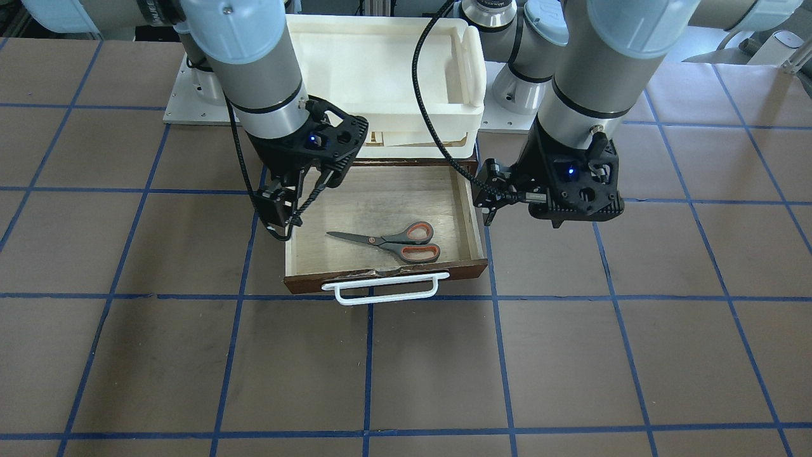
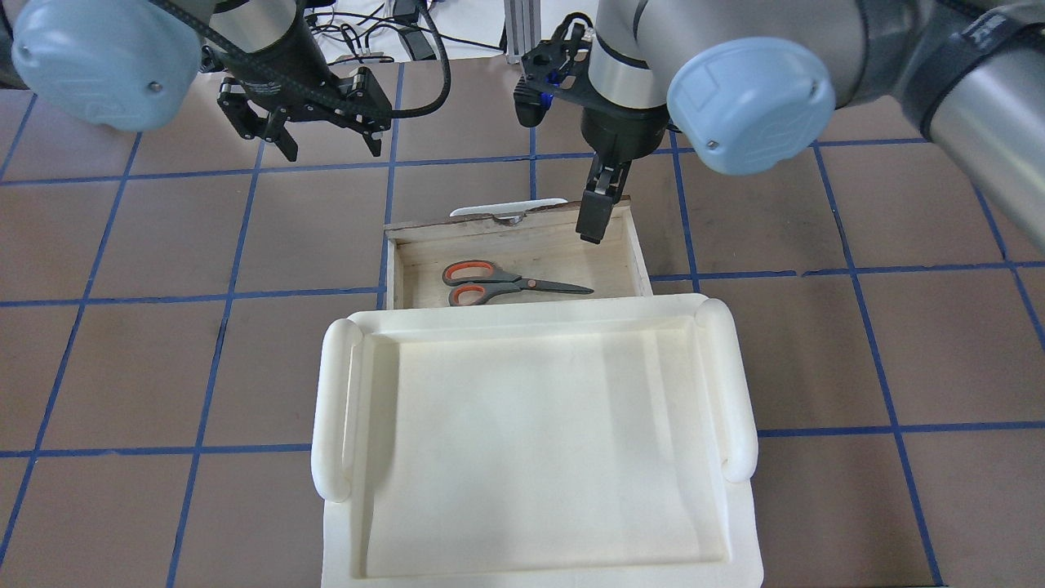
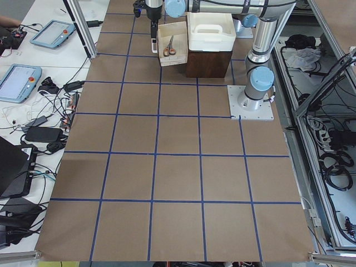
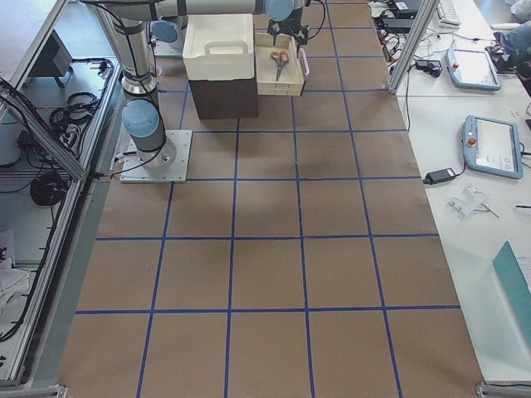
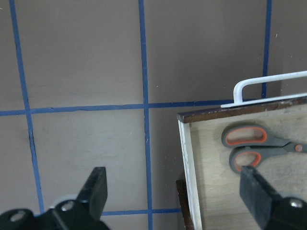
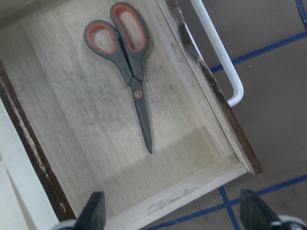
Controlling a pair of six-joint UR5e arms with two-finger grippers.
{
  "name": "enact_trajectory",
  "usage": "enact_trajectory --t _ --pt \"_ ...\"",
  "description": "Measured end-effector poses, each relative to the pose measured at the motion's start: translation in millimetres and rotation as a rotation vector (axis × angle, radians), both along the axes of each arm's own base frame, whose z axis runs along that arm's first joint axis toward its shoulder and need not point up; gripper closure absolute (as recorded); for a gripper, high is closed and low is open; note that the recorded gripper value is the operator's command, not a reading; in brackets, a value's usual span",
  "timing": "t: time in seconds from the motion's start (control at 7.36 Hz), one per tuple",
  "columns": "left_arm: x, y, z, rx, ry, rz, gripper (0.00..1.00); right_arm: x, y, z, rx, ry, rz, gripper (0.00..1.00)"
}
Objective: Put scissors in drawer and close it
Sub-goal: 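Raise the right gripper away while the left gripper moves to the drawer handle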
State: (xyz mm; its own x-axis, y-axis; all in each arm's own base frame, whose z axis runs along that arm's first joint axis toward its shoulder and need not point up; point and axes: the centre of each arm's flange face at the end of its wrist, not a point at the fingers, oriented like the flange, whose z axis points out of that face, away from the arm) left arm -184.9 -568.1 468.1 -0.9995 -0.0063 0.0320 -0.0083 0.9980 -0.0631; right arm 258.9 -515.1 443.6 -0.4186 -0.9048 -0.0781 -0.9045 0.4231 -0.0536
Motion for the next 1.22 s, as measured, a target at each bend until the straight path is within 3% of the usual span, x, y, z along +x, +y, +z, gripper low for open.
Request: enact_trajectory --t 0.54,0.82,1.22 --pt "-86 -50 -58 -0.066 0.016 0.018 0.00 -101 -14 33 -0.010 0.013 -0.368 0.00" --pt "-116 -65 -86 -0.086 0.023 0.010 0.00 -115 -9 42 -0.014 0.052 -0.547 0.00" --pt "-151 -73 -125 -0.057 0.010 -0.025 0.00 -114 3 48 0.026 0.077 -0.825 0.00"
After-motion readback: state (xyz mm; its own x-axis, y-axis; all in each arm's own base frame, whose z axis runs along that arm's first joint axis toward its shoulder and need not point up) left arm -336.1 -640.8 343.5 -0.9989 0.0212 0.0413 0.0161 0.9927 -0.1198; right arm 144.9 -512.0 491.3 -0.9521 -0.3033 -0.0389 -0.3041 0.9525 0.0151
